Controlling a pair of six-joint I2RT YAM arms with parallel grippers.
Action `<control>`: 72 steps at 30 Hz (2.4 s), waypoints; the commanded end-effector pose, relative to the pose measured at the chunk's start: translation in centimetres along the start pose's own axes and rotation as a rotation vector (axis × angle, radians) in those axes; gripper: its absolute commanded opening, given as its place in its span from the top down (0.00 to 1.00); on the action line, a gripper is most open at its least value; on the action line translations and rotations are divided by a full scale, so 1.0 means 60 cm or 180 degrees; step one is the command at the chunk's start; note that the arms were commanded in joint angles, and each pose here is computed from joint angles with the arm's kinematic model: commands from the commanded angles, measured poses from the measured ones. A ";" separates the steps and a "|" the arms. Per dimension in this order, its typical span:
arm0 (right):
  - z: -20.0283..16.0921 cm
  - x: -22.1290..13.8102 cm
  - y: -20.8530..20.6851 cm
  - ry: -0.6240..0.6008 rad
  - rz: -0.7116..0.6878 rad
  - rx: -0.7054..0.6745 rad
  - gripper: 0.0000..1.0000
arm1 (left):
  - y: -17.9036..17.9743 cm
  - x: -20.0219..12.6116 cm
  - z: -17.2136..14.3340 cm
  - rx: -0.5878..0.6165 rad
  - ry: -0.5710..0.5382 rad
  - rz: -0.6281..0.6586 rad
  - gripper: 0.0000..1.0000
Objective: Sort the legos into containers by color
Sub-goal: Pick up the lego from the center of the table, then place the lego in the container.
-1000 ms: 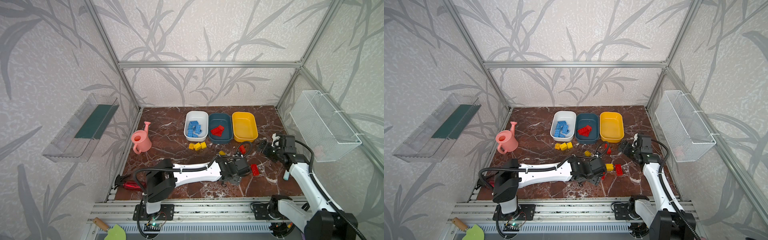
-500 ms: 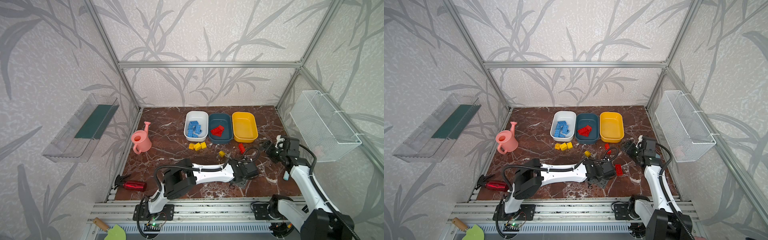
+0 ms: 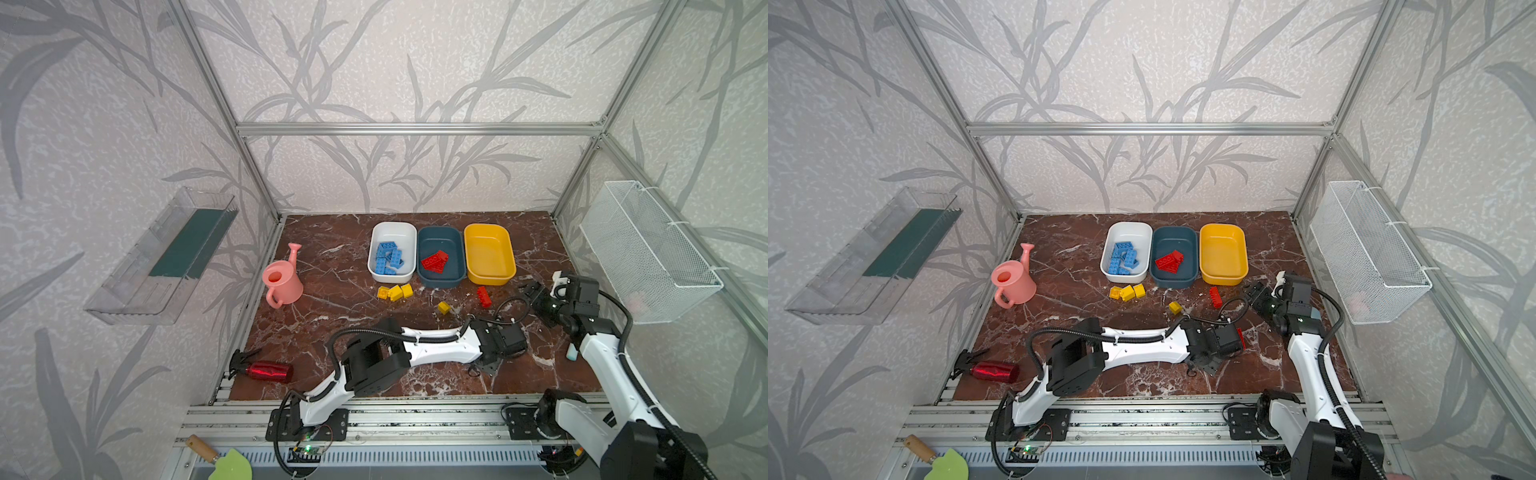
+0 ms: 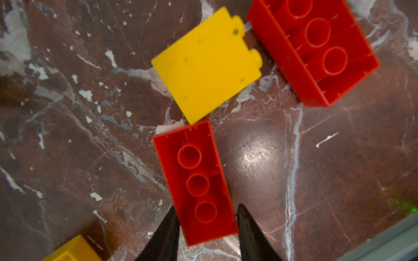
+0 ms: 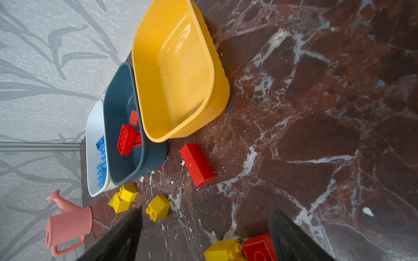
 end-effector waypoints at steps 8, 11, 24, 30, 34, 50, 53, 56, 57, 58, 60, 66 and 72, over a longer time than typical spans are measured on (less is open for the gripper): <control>-0.002 -0.010 0.011 -0.0042 0.0151 -0.0084 0.11 | 0.024 -0.025 0.017 -0.0032 -0.0071 0.0098 0.69; -0.004 -0.008 0.015 -0.0012 0.0218 -0.0101 0.12 | 0.040 -0.050 0.030 -0.0075 -0.0162 0.0114 0.69; -0.023 0.002 0.045 0.0088 0.0464 -0.0341 0.13 | 0.177 -0.189 0.119 -0.0356 -0.0648 0.0126 0.69; -0.043 0.012 0.065 0.0162 0.0508 -0.0591 0.13 | 0.262 -0.210 0.175 -0.0597 -0.0742 0.0129 0.69; -0.055 0.022 0.076 0.0202 0.0525 -0.0692 0.13 | 0.314 -0.204 0.217 -0.0751 -0.0765 0.0149 0.69; -0.100 0.051 0.092 0.0393 0.0370 -0.1072 0.13 | 0.423 -0.068 0.321 -0.1103 -0.0528 0.0050 0.69; -0.104 0.056 0.093 0.0419 0.0324 -0.1125 0.13 | 0.427 -0.055 0.330 -0.1118 -0.0526 -0.0023 0.68; -0.106 0.059 0.095 0.0447 0.0292 -0.1171 0.13 | 0.432 -0.049 0.334 -0.1136 -0.0522 -0.0067 0.66; -0.106 0.060 0.095 0.0451 0.0277 -0.1190 0.13 | 0.434 -0.050 0.335 -0.1149 -0.0529 -0.0067 0.64; -0.107 0.061 0.095 0.0454 0.0252 -0.1216 0.13 | 0.436 -0.051 0.335 -0.1165 -0.0531 -0.0072 0.61; -0.108 0.065 0.094 0.0475 0.0189 -0.1261 0.13 | 0.436 -0.055 0.335 -0.1179 -0.0532 -0.0090 0.55; -0.108 0.077 0.089 0.0526 -0.0055 -0.1437 0.11 | 0.431 -0.098 0.333 -0.1206 -0.0617 -0.0153 0.42; -0.109 0.091 0.086 0.0580 -0.0309 -0.1671 0.12 | 0.422 -0.178 0.310 -0.1241 -0.0846 -0.0198 0.41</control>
Point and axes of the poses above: each gripper's point midway between its finger pads, its own x axis out along the fingers, its own y axis along the line the jaws close on, z = x × y, the point moved 5 cm from there along -x, back along the fingers, and after that the axes turned 1 degree about x, right-handed, at the moved point
